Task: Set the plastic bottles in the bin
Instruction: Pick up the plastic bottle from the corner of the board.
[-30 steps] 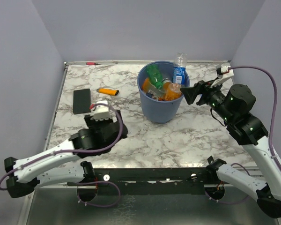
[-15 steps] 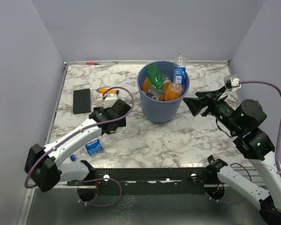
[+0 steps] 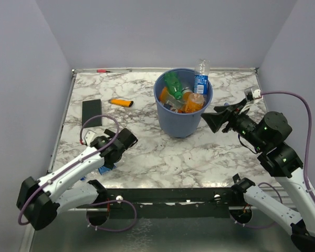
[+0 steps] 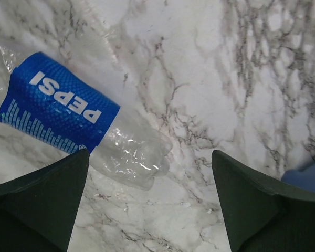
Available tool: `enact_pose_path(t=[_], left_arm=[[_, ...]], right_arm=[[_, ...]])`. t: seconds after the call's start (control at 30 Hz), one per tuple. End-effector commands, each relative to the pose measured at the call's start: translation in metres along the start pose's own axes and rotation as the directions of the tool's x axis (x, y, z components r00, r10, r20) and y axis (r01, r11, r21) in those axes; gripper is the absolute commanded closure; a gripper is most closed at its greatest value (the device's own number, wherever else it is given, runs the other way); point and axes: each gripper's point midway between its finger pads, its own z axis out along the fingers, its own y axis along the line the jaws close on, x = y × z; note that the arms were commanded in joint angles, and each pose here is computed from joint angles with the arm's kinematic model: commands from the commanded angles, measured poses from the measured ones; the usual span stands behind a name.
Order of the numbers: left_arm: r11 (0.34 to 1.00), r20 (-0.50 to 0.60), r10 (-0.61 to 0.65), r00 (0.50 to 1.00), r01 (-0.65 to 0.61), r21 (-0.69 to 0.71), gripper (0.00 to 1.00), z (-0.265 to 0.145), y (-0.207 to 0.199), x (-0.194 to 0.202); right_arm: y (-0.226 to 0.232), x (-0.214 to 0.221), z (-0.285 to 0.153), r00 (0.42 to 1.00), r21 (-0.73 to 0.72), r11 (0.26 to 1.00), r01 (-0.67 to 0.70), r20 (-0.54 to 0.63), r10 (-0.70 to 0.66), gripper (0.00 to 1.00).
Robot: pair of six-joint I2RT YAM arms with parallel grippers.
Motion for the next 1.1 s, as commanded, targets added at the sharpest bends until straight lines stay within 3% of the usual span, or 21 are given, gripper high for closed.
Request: enact_pose_path(t=[0.0,0.13,0.43,0.6,1.07], left_arm=[[0.976,-0.046,-0.162,0.986,0.153,-0.155,0.01,0.005,0.018,0.020],[0.969,-0.066,-0.220,0.973,0.210,-0.130,0.01,0.002,0.010,0.023],[0.948,-0.077,-0.257,0.963,0.236,-0.214,0.01,0.027,0.038,0.047],[0.953,-0.042,-0.283,0.958,0.276,-0.127,0.01,0.034,0.032,0.038],[0.963,-0.017,-0.271,0.962,0.271,-0.007,0.38,0.062,0.027,0.037]], right_arm=[[0.006,-0.002,-0.001,1.000,-0.026,1.000,0.000,0.004,0.000,0.26],[0.004,-0.001,-0.002,1.000,-0.017,1.000,0.002,-0.002,-0.002,0.26],[0.005,0.005,0.006,0.999,-0.027,1.000,-0.007,-0.037,0.006,0.26],[0.004,0.009,0.008,0.999,-0.022,1.000,-0.012,-0.044,0.011,0.26],[0.005,0.004,0.009,0.998,-0.016,1.000,-0.012,-0.057,0.011,0.26]])
